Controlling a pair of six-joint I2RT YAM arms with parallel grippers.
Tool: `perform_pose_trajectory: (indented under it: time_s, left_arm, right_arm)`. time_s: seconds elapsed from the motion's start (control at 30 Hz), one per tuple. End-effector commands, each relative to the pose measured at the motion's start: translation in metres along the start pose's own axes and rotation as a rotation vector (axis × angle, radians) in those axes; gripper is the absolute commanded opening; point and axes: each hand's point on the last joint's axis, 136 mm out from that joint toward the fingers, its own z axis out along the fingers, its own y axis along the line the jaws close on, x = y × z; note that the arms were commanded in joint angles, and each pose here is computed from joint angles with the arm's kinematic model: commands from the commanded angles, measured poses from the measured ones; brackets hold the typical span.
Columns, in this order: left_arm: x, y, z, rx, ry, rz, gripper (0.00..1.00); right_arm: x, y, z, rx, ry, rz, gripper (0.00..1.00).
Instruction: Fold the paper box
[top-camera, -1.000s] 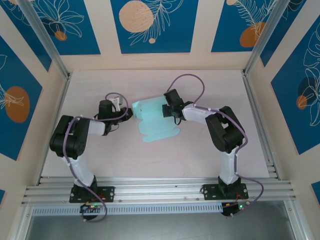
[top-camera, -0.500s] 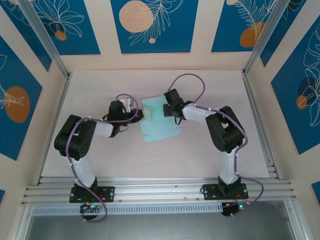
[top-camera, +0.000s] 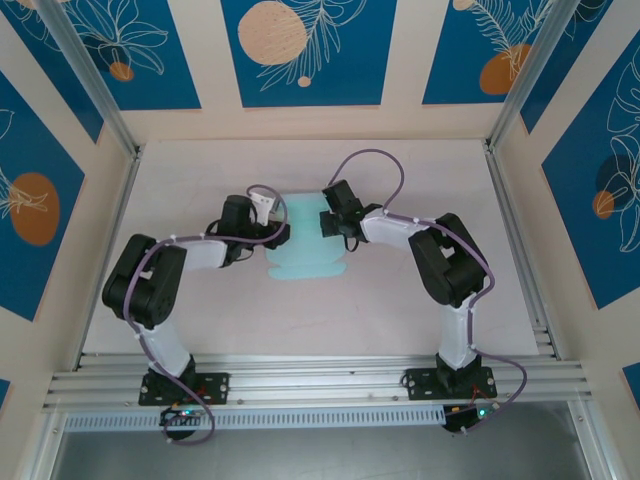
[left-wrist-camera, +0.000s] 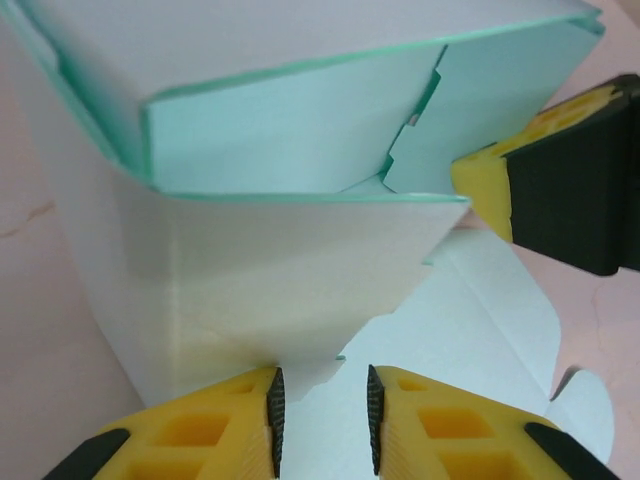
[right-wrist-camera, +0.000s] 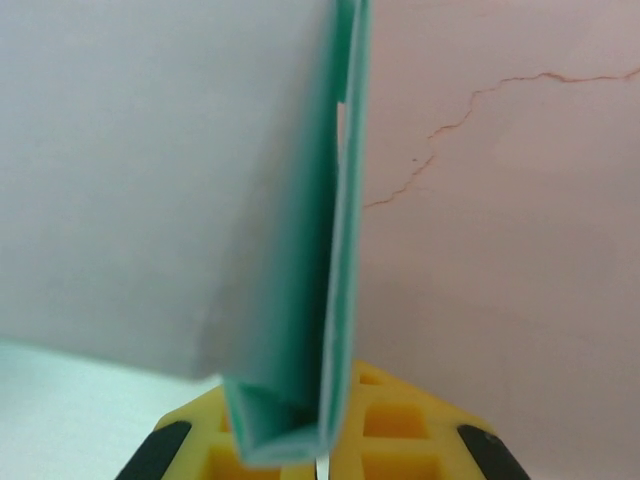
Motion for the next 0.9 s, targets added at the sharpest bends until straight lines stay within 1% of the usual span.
perform_pose_trajectory:
  time_s: [0.0,0.17,0.23,0.33,0.4,0.43,0.5,0.63,0.67,0.77,0.8,0.87]
  left_arm:
    - [-0.013,0.001,-0.007,-0.023,0.005,0.113,0.29]
    - [-0.024,0.021,-0.013,-0.142,-0.010,0.125,0.28]
    - [-0.027,0.029,-0.018,-0.201,-0.026,0.115,0.26]
    - [-0.032,0.042,-0.027,-0.291,-0.078,0.079,0.21]
    - [-0.033,0.044,-0.033,-0.311,-0.114,0.067,0.21]
    - [-0.034,0.043,-0.035,-0.310,-0.123,0.067,0.21]
    - [-0.032,0.040,-0.037,-0.300,-0.130,0.083,0.25]
    - [-0.030,0.037,-0.040,-0.291,-0.133,0.125,0.25]
    - [-0.030,0.033,-0.042,-0.270,-0.140,0.139,0.25]
    - [-0.032,0.014,-0.050,-0.171,-0.164,0.188,0.40]
    - [-0.031,0.010,-0.054,-0.149,-0.171,0.196,0.43]
    - [-0.034,0.005,-0.066,-0.124,-0.202,0.198,0.44]
  right_arm:
    - [0.013,0.012,0.003,-0.046,0.057,-0.007,0.08]
    - [0.015,0.011,0.002,-0.043,0.059,-0.009,0.08]
    - [0.015,0.011,0.003,-0.044,0.059,-0.008,0.08]
    - [0.015,0.012,0.003,-0.045,0.057,-0.006,0.08]
    - [0.015,0.012,0.003,-0.046,0.057,-0.006,0.08]
    - [0.014,0.012,0.003,-0.045,0.057,-0.006,0.08]
    - [0.014,0.012,0.003,-0.042,0.056,-0.008,0.08]
    - [0.013,0.011,0.002,-0.039,0.053,-0.009,0.08]
    - [0.014,0.011,0.003,-0.037,0.055,-0.008,0.08]
    - [0.015,0.010,0.003,-0.035,0.057,-0.007,0.08]
    - [0.015,0.010,0.003,-0.035,0.058,-0.008,0.08]
    - [0.015,0.010,0.004,-0.034,0.059,-0.008,0.08]
